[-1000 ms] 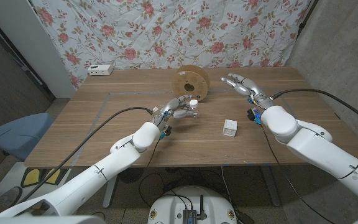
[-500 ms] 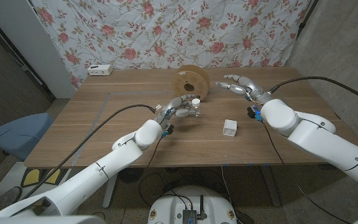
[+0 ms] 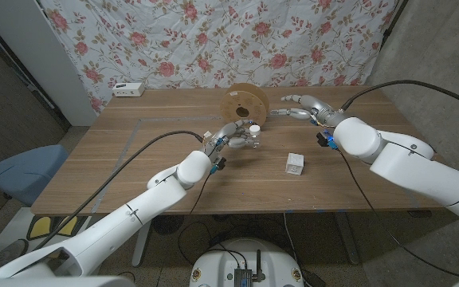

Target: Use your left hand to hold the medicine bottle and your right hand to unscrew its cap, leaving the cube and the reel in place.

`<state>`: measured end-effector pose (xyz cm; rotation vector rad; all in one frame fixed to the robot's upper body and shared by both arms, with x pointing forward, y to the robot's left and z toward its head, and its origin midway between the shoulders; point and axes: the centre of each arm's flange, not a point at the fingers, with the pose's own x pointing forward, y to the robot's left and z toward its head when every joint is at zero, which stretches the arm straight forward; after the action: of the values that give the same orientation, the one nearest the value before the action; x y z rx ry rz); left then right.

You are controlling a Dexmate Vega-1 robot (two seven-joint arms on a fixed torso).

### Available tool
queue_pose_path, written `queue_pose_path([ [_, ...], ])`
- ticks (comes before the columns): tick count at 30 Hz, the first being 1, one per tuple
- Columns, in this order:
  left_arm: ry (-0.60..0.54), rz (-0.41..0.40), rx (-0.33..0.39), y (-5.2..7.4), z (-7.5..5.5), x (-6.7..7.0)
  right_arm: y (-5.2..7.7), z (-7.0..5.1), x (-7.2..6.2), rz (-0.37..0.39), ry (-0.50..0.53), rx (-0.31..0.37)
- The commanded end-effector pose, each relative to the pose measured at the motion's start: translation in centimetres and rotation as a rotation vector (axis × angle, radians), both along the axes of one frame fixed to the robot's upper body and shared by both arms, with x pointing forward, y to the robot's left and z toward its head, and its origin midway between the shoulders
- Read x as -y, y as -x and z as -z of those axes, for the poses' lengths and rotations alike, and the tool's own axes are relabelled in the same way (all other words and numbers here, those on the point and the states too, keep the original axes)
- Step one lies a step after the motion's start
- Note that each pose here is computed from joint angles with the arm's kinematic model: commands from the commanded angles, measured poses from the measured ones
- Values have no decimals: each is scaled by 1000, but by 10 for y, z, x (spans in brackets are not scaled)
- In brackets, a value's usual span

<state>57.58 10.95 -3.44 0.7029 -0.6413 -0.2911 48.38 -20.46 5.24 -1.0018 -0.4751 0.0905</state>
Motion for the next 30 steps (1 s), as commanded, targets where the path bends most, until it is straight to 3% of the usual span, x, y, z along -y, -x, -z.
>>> queue_pose_path([
  [1, -9, 12, 9, -4, -3, 11, 1, -15, -10, -5, 133, -28],
  [15, -34, 46, 14, -9, -8, 20, 0, -28, -23, 9, 283, -68],
  [30, -77, 43, 38, -7, -12, 24, -2, -33, -37, 38, 414, -103],
])
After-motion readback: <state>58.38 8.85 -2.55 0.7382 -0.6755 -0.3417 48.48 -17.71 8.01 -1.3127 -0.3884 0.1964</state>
